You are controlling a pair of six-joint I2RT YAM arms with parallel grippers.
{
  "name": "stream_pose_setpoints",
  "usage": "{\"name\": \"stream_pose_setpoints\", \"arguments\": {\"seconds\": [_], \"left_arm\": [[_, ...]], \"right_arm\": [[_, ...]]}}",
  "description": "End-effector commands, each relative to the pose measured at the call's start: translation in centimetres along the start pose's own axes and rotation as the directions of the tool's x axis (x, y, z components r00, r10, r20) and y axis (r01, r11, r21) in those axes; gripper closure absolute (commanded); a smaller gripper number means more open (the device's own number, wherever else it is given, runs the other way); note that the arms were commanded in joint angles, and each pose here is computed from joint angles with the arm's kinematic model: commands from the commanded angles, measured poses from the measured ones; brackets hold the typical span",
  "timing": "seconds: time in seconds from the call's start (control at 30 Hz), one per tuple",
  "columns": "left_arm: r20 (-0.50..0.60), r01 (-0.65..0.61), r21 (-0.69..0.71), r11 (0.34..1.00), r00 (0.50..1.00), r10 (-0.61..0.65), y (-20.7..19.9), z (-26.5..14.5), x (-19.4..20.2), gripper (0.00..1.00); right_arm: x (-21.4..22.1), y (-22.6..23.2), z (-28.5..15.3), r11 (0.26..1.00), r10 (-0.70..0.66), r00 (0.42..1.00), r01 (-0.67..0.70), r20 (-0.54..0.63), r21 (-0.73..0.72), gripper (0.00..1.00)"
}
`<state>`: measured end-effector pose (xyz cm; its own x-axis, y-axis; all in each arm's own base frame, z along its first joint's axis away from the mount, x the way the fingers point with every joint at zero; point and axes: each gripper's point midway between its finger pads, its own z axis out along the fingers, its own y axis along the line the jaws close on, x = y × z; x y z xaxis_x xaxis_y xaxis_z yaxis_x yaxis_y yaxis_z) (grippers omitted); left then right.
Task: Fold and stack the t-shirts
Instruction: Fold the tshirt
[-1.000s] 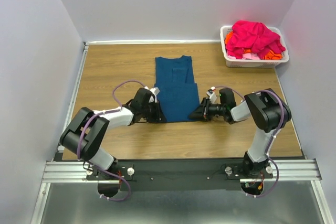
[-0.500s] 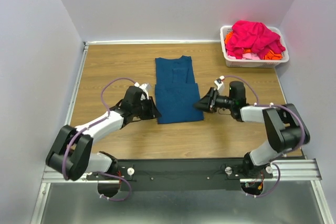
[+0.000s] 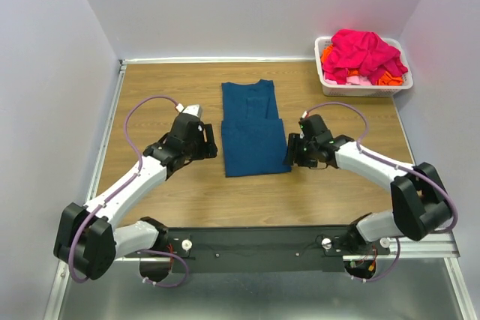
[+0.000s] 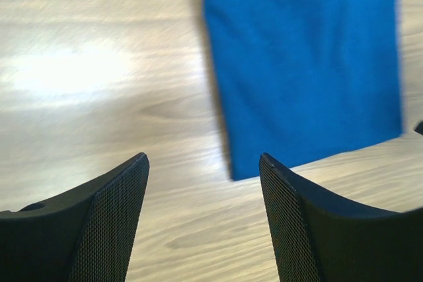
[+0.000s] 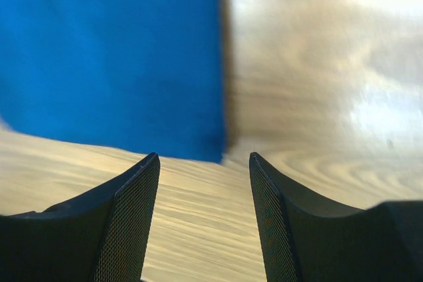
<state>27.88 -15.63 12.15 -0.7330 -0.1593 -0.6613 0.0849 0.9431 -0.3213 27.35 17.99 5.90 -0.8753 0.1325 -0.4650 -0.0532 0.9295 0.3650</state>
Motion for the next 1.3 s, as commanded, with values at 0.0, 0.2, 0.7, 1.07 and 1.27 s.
{"name": "stream_pose_setpoints", "arguments": {"seconds": [0.0,0.2,0.7,1.07,1.27], "left_arm": [[-0.022,-0.040,-0.106,0.994,0.999,0.038,1.9,-0.3,1.0,0.24],[-0.035,-0.058,-0.078,0.995,0.998,0.056,0.6,0.0,1.7,0.24],[-0.110,-0.111,-0.045,0.993,0.988,0.106,-1.9,1.2,4.1,0.24],[-0.168,-0.169,-0.076,0.983,0.974,0.154,-2.6,2.1,5.4,0.24],[-0.211,-0.174,-0.072,0.982,0.965,0.156,-2.8,2.6,6.7,0.26]], "right_arm": [[1.9,-3.9,0.0,0.962,-0.044,0.998,0.055,-0.050,0.268,0.37],[2.0,-2.2,1.2,0.961,-0.073,0.995,0.089,-0.069,0.262,0.46],[5.1,-2.5,2.5,0.946,-0.074,0.983,0.123,-0.169,0.301,0.52],[6.6,-3.5,2.8,0.914,-0.111,0.968,0.189,-0.226,0.359,0.74],[7.2,-3.4,2.7,0.914,-0.123,0.963,0.203,-0.238,0.351,0.99]]}}
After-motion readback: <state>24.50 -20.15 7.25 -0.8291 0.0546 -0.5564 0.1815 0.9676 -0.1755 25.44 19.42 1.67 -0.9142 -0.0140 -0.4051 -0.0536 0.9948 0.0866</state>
